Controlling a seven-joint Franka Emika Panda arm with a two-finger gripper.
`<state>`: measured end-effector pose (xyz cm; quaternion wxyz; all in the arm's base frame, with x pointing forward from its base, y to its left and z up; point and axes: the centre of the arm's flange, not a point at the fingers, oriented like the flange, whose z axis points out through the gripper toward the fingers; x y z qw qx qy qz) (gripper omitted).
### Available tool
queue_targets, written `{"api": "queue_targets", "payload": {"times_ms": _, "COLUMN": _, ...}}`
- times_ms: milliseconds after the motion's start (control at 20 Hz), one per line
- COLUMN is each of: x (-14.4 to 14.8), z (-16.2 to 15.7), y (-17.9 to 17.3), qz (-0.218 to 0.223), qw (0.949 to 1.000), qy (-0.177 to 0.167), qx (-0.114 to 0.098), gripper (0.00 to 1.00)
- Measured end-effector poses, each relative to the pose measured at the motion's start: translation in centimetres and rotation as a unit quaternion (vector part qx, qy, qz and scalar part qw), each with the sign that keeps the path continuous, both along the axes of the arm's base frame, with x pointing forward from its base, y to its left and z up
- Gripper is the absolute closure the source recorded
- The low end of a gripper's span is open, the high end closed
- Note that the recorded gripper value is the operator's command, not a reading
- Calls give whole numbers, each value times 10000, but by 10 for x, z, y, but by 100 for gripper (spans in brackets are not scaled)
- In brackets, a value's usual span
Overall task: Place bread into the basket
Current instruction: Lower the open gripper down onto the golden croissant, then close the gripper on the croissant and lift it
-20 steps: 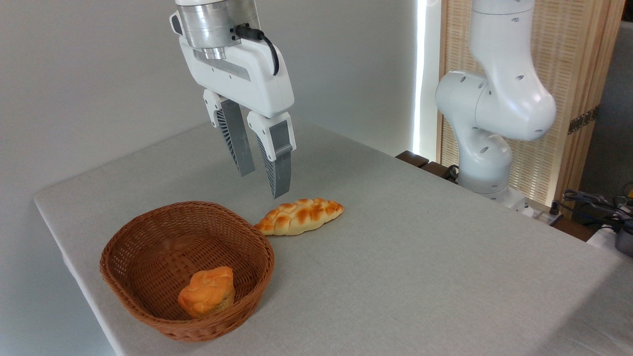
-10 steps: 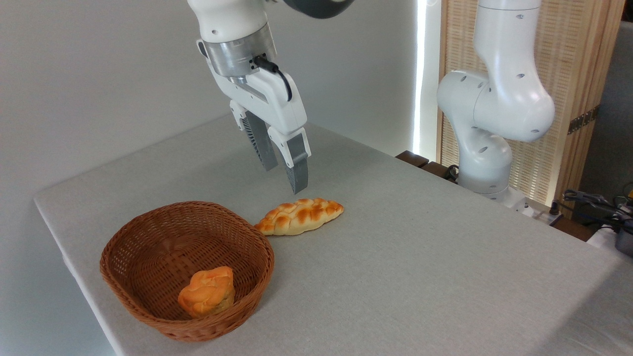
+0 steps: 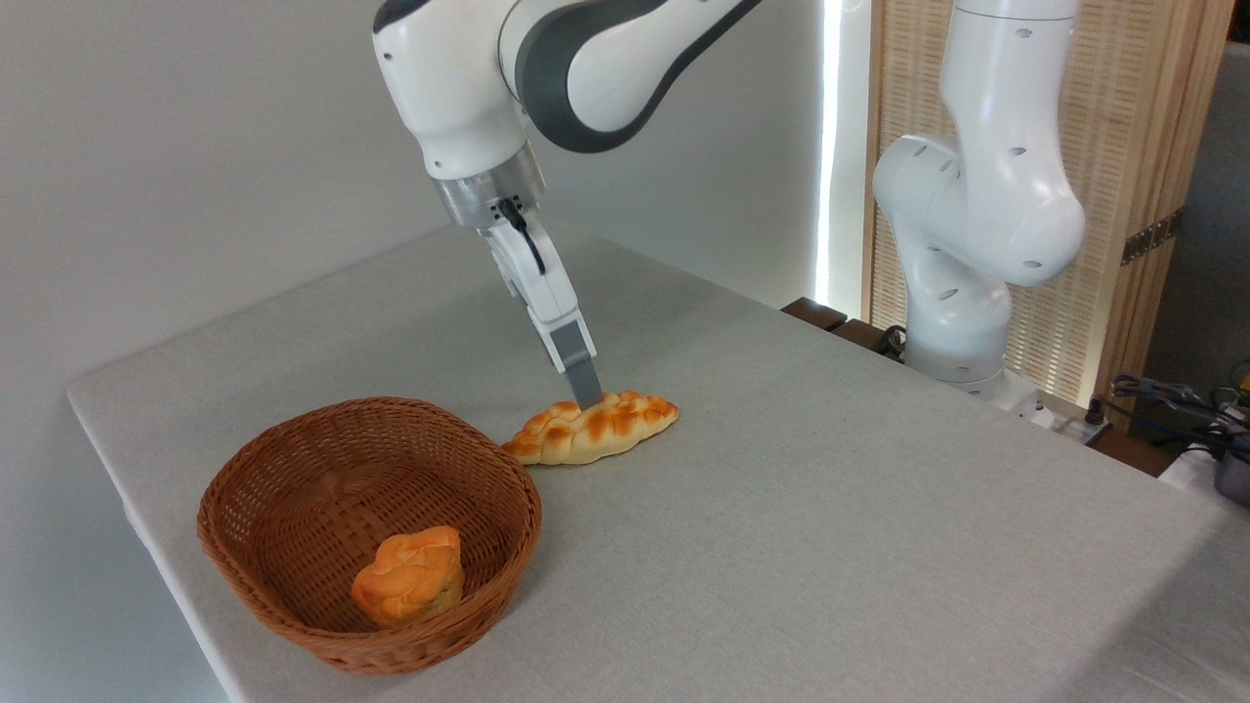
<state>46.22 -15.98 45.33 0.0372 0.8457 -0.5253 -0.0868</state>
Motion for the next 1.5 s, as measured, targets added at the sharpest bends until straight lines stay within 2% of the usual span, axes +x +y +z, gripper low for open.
{"api": "queue_targets", "payload": {"times_ms": 200, "x": -7, "z": -24, "y": 0, "qz": -337, "qw": 9994, "qy": 38, "qx": 7, "gripper": 0}}
{"api": "queue_targets", "payload": {"times_ms": 350, "x": -11, "z": -34, "y": 2, "qz": -535, "qw": 9982, "qy": 26, "qx": 284, "gripper": 0}}
{"api": "queue_targets", "payload": {"times_ms": 600, "x": -15, "z": -50, "y": -1, "qz": -598, "qw": 9978, "qy": -22, "qx": 291, "gripper": 1}}
{"api": "queue_targets", "payload": {"times_ms": 650, "x": -15, "z": -54, "y": -1, "qz": -601, "qw": 9978, "qy": -66, "qx": 275, "gripper": 8}}
{"api": "queue_targets", "payload": {"times_ms": 700, "x": -14, "z": -54, "y": -1, "qz": -602, "qw": 9978, "qy": -124, "qx": 256, "gripper": 26}}
{"api": "queue_targets", "payload": {"times_ms": 750, "x": -13, "z": -54, "y": -2, "qz": -603, "qw": 9977, "qy": -187, "qx": 236, "gripper": 49}}
{"api": "queue_targets", "payload": {"times_ms": 850, "x": -10, "z": -52, "y": -3, "qz": -604, "qw": 9975, "qy": -326, "qx": 191, "gripper": 63}}
{"api": "queue_targets", "payload": {"times_ms": 1300, "x": -8, "z": -51, "y": -4, "qz": -605, "qw": 9973, "qy": -379, "qx": 174, "gripper": 62}}
{"api": "queue_targets", "payload": {"times_ms": 1400, "x": -8, "z": -50, "y": -4, "qz": -605, "qw": 9973, "qy": -381, "qx": 174, "gripper": 57}}
{"api": "queue_targets", "payload": {"times_ms": 1500, "x": -9, "z": -34, "y": -4, "qz": -600, "qw": 9977, "qy": -171, "qx": 248, "gripper": 56}}
